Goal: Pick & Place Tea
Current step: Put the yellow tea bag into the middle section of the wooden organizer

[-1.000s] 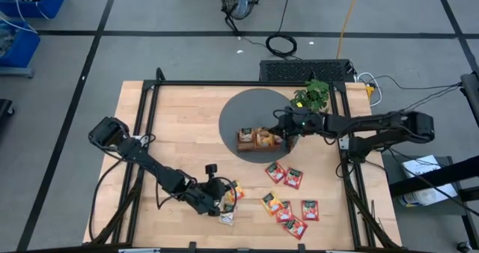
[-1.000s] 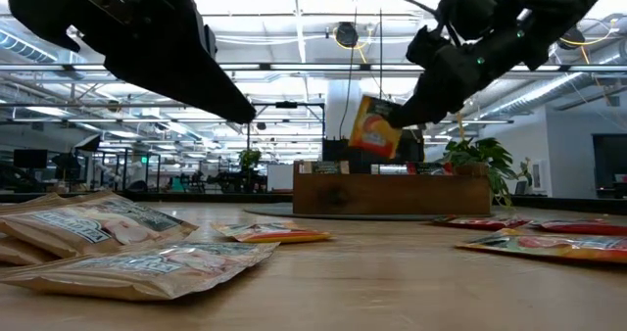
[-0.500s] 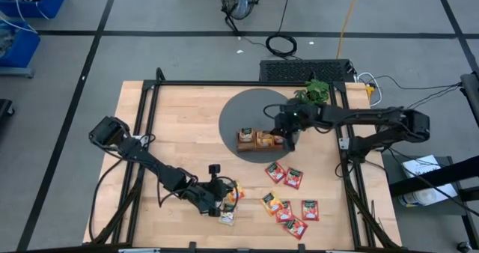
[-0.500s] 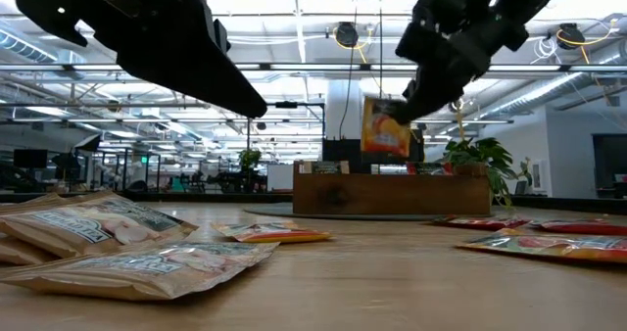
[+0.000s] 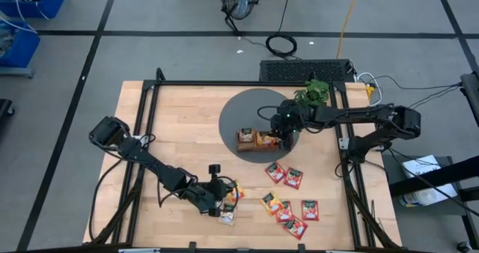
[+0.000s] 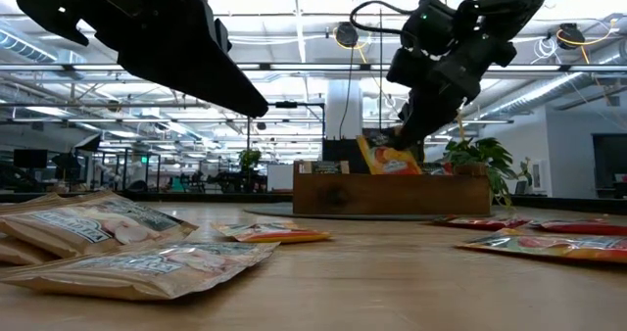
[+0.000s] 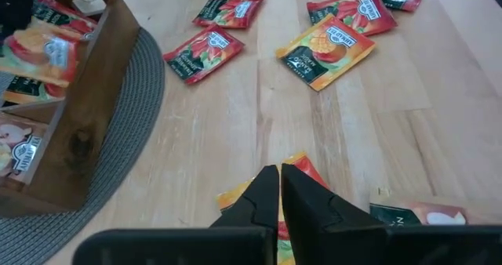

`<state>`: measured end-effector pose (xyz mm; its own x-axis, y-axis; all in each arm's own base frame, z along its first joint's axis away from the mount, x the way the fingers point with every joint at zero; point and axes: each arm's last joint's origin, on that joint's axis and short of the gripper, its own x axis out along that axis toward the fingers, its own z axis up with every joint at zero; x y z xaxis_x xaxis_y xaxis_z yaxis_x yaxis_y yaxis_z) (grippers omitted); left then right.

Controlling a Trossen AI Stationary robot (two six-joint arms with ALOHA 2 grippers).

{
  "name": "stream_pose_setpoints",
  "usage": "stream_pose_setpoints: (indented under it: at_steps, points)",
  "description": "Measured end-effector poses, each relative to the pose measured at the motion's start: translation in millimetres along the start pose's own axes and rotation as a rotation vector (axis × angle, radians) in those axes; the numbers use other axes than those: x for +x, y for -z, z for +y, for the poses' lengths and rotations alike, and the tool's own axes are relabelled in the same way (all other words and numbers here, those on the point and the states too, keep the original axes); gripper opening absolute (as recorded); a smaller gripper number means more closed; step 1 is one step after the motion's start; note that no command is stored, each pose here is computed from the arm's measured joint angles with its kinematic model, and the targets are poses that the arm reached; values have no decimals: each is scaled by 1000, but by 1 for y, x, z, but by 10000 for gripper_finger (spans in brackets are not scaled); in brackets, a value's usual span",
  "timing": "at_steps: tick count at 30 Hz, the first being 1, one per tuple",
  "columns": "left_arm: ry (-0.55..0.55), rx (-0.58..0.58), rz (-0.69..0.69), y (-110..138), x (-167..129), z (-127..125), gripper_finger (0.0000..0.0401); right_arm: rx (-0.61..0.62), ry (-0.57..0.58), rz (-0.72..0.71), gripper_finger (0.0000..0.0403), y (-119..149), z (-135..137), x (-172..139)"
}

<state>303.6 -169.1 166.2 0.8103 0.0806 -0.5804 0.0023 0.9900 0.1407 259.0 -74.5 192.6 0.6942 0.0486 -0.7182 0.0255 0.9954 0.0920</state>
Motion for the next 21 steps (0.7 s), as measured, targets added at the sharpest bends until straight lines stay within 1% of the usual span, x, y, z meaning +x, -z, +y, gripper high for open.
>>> stream_pose_setpoints:
  at_steps: [3,6,8,11,13,16,21]
  points:
    - [0,0,1,0,0,0,29,19,28,-23,0,-2,-1,0]
    - [0,-4,2,0,0,0,30,48,30,-44,0,-1,-1,1]
    - [1,-4,5,1,0,-1,30,64,29,-48,0,3,-1,3]
    - [0,-4,5,1,0,0,30,74,27,-19,0,15,0,7]
    - [0,-4,5,1,0,0,30,76,27,-12,0,21,0,9]
    - [0,-4,5,1,0,0,30,70,25,-45,0,27,2,12]
    - [-3,-9,0,0,1,1,31,60,25,-75,0,27,2,13]
